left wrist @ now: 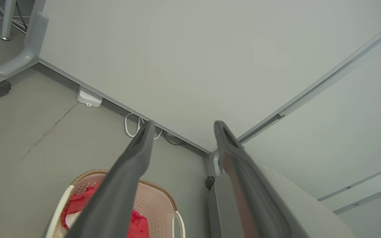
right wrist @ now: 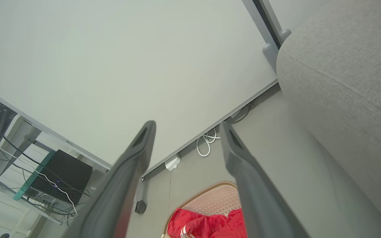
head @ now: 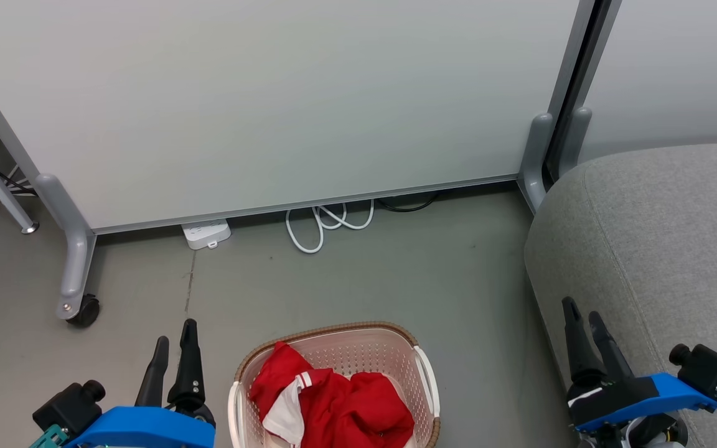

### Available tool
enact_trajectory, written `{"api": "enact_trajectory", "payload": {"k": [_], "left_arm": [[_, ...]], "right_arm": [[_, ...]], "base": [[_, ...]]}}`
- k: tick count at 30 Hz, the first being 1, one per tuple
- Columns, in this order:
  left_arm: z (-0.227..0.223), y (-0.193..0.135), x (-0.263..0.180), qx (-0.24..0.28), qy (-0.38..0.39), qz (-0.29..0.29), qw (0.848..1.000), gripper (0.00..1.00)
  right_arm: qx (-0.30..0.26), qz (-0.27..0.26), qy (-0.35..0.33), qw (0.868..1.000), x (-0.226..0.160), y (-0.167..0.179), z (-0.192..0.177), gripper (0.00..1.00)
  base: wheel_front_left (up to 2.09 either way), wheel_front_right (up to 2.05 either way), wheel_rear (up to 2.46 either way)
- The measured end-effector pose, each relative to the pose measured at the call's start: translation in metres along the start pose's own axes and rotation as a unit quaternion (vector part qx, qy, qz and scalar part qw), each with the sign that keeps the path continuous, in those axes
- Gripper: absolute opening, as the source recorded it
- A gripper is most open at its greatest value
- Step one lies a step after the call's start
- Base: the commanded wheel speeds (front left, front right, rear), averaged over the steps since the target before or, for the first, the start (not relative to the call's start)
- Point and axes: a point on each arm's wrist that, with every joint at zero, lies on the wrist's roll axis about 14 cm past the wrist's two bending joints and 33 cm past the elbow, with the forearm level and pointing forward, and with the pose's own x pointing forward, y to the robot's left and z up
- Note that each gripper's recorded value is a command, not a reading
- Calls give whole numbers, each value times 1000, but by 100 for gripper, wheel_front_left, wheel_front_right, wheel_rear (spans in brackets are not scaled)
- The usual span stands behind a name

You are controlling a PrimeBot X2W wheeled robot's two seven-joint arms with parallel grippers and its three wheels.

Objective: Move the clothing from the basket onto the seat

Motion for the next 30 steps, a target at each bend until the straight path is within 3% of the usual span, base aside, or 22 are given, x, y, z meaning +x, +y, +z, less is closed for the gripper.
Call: {"api": "enact_trajectory", "payload": {"k": [30], "left_arm": [[6,-16,2,141,-32,-28,989,100]], "right_arm": [[-157,16,2,987,1,7,-1,100]], "base": [[0,0,0]]}}
